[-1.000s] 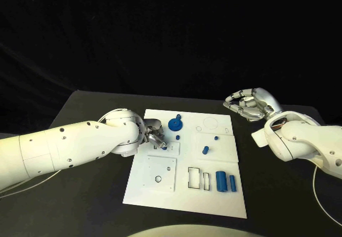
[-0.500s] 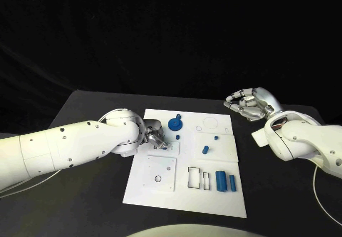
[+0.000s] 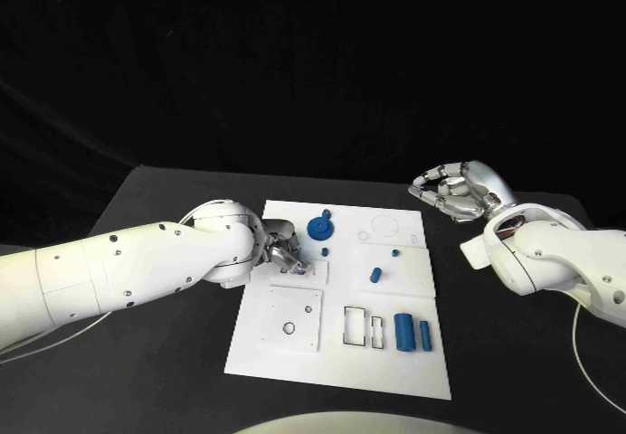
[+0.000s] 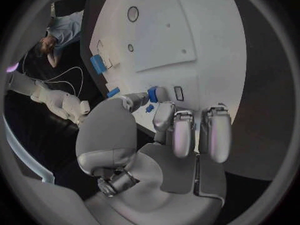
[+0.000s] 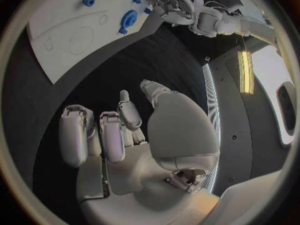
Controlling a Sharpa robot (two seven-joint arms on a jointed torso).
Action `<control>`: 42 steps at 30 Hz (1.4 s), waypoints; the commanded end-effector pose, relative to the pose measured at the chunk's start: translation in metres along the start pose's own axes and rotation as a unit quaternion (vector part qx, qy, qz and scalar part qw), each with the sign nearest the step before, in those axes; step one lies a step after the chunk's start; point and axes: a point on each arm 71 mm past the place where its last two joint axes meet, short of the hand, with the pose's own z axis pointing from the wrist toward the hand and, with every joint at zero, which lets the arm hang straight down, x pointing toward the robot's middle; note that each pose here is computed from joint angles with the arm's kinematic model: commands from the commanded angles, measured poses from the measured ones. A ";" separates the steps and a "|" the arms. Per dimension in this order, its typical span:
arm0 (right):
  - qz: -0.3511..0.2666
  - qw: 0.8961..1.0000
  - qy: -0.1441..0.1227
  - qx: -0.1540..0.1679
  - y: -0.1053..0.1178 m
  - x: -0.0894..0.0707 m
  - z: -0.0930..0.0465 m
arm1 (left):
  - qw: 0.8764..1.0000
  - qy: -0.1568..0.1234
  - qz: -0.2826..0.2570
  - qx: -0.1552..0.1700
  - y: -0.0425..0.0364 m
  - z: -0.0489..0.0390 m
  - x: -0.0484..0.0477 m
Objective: Assemble the parts on the task board
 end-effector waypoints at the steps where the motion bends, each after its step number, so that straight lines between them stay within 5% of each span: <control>1: -0.002 1.000 0.002 -0.005 0.000 0.001 0.000 | 1.000 0.008 0.000 0.000 -0.0001 0.0005 0.0025; 11: -0.002 1.000 0.004 -0.006 0.000 0.001 0.000 | 1.000 0.002 -0.021 0.004 -0.0001 -0.0022 -0.0032; 26: -0.003 1.000 0.003 -0.004 -0.002 0.000 0.001 | 0.998 0.003 -0.054 0.009 0.0029 -0.0129 -0.0240; 31: -0.003 1.000 0.003 -0.004 -0.003 0.000 0.001 | 0.998 -0.008 -0.057 0.007 0.0066 -0.0175 -0.0380; 36: -0.003 1.000 0.002 -0.003 -0.003 0.000 0.001 | 0.998 -0.032 -0.061 -0.002 0.0140 -0.0221 -0.0629; 42: -0.003 1.000 0.004 -0.002 -0.003 0.001 0.001 | 0.996 -0.054 -0.068 -0.018 0.0266 -0.0195 -0.0847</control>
